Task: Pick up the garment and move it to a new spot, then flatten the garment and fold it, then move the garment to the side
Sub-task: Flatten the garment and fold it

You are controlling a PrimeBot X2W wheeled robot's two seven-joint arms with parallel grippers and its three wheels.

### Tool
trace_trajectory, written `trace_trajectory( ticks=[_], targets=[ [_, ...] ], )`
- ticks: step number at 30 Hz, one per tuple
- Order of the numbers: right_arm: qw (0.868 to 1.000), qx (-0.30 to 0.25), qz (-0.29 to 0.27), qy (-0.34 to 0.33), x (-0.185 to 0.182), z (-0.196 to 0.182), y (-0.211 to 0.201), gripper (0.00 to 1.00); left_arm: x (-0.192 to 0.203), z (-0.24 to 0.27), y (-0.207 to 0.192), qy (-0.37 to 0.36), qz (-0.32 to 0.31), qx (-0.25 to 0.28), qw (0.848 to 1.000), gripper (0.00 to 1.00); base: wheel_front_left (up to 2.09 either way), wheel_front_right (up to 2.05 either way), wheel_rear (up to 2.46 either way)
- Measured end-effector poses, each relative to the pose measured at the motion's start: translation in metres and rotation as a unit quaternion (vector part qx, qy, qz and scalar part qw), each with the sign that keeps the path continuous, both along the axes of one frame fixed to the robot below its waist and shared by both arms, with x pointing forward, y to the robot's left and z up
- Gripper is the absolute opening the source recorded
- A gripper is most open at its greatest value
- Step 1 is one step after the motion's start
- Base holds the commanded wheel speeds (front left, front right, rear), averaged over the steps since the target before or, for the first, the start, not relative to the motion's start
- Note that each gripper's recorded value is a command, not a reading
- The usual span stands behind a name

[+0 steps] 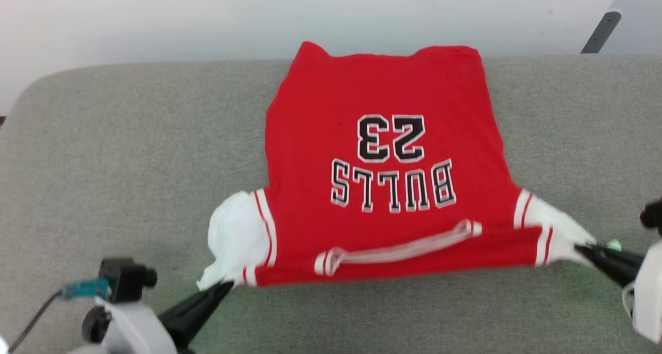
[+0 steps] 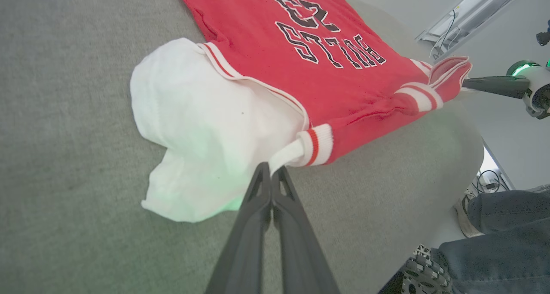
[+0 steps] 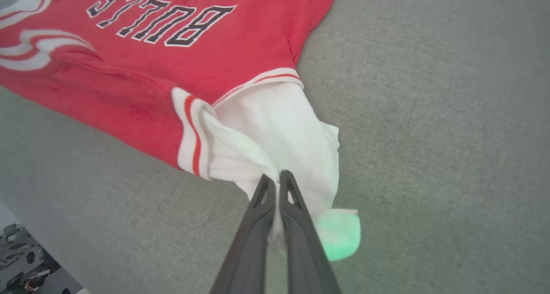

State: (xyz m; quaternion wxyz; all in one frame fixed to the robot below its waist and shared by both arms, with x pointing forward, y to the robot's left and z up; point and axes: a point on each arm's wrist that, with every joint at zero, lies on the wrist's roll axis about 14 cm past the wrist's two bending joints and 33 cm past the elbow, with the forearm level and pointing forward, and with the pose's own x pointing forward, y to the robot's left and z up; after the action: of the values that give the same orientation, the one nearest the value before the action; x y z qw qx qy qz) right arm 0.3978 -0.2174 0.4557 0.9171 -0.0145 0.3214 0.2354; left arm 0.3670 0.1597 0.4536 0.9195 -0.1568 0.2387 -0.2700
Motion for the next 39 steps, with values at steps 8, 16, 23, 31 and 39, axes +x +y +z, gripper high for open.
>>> trace_trajectory(
  ticks=[8, 16, 23, 31, 39],
  targets=[
    [0.998, 0.001, 0.009, 0.07, -0.052, -0.016, -0.004, 0.0, -0.043, -0.017, 0.001, 0.07, -0.01, 0.007, 0.997, 0.0, 0.0, 0.0, 0.0],
    [0.993, 0.006, 0.015, 0.12, -0.083, -0.033, 0.007, 0.0, -0.065, -0.029, -0.016, 0.122, -0.03, -0.001, 0.992, 0.0, 0.0, 0.0, 0.0],
    [0.985, -0.061, 0.051, 0.155, -0.103, -0.066, 0.017, 0.0, -0.072, -0.068, -0.021, 0.166, -0.033, 0.019, 0.985, 0.0, 0.0, 0.0, 0.0],
    [0.985, -0.06, 0.046, 0.157, -0.101, -0.085, 0.024, 0.0, -0.072, -0.089, -0.019, 0.174, -0.026, 0.025, 0.984, 0.0, 0.0, 0.0, 0.0],
    [0.989, -0.049, 0.06, 0.129, -0.088, -0.072, 0.034, 1.0, -0.068, -0.091, -0.023, 0.169, -0.034, 0.024, 0.985, 0.0, 0.0, 0.0, 0.0]
  ],
)
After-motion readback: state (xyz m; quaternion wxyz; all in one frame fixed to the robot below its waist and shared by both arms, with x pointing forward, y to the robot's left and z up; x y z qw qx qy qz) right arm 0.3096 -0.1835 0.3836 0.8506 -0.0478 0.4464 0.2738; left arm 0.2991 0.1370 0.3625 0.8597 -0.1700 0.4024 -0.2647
